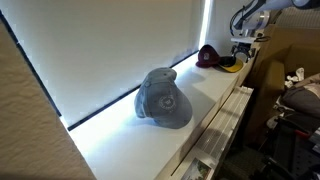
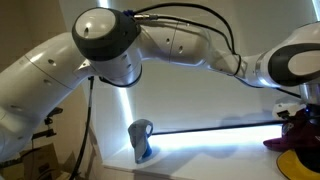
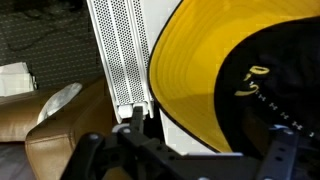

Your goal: Slide the black cap to the left on the windowsill

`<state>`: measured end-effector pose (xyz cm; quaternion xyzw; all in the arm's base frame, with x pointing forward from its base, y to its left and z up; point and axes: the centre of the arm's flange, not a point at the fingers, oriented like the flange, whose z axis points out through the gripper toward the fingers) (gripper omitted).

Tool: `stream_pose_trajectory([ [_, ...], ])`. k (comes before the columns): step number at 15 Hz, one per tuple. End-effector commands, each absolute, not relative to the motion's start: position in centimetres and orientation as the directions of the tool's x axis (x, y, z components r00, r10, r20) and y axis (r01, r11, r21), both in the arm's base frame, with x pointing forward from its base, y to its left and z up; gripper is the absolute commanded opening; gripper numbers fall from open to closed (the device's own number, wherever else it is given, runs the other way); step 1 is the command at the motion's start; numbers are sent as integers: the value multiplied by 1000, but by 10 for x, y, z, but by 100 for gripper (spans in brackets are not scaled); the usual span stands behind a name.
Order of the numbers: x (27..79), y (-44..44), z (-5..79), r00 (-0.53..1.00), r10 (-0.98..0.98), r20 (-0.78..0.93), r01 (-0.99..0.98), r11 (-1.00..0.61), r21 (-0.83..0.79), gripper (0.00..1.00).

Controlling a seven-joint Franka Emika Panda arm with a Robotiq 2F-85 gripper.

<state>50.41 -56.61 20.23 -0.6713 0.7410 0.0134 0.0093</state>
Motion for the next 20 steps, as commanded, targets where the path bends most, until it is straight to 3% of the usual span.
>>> stream_pose_trajectory([
  [1, 507, -565, 202, -73, -996, -41, -997, 74, -19, 100],
  [7, 516, -565, 206, -74, -997, -7, -991, 74, -107, 100],
  [13, 517, -563, 205, -83, -996, -24, -995, 84, -53, 100],
  [16, 508, -545, 195, -31, -979, -200, -998, 19, 60, 100],
  [17, 510, -549, 193, -63, -990, -123, -998, 59, 35, 100],
  [20, 511, -540, 188, -47, -984, -174, -998, 38, 55, 100],
])
